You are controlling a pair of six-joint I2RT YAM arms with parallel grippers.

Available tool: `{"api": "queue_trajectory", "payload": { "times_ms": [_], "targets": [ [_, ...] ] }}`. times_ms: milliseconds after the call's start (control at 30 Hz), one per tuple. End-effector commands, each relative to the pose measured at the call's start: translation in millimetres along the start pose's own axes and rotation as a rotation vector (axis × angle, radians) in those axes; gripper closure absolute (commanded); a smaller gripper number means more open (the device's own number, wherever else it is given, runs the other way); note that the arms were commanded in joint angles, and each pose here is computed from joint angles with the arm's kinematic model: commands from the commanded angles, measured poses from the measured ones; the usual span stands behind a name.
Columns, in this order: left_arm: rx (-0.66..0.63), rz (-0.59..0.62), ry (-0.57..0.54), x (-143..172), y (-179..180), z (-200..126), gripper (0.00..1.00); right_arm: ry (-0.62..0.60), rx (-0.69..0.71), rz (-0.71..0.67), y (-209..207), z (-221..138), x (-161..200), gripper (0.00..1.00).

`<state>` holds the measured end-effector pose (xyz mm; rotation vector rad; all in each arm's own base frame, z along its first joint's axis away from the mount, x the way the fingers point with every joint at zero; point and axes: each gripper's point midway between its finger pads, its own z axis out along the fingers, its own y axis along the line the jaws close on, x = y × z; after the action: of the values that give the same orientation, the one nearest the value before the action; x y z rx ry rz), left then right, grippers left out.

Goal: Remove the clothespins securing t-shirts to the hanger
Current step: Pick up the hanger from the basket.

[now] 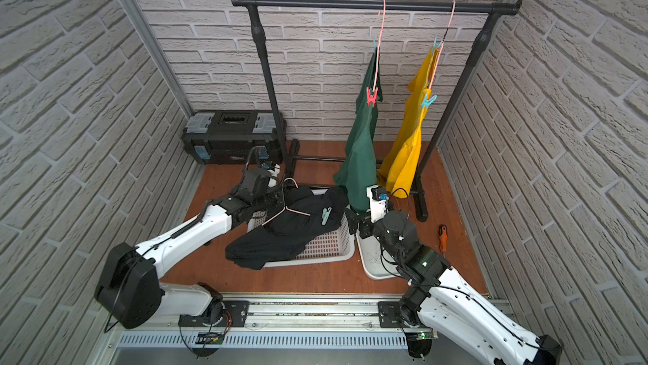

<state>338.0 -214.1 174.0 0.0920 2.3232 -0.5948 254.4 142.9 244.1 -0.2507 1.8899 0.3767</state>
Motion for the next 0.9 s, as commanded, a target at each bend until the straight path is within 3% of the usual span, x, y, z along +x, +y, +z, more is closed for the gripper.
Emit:
{"api": "queue_trajectory", "payload": {
  "times_ms": [0, 367, 700, 867],
  "targets": [
    [0.052, 0.066, -0.091, -26.0, -13.5, -19.6, 1.00, 0.009, -0.081, -0.015, 12.4, -7.6, -2.3, 0.00],
    [0.194, 0.292, -0.165, -38.5, -45.8, -65.0, 1.00, 0.143, -0.484, -0.039, 78.0, -20.5, 27.2, 0.00],
    [0.287, 0.541, -0.228, -29.8, -62.9, -112.6, 1.00, 0.226, -0.585, -0.095, 93.9, -20.7, 40.8, 0.02],
    [0.280, 0.574, -0.205, -19.2, -58.7, -123.7, 1.00, 0.215, -0.606, -0.150, 96.5, -21.4, 40.1, 0.00]
  ]
}}
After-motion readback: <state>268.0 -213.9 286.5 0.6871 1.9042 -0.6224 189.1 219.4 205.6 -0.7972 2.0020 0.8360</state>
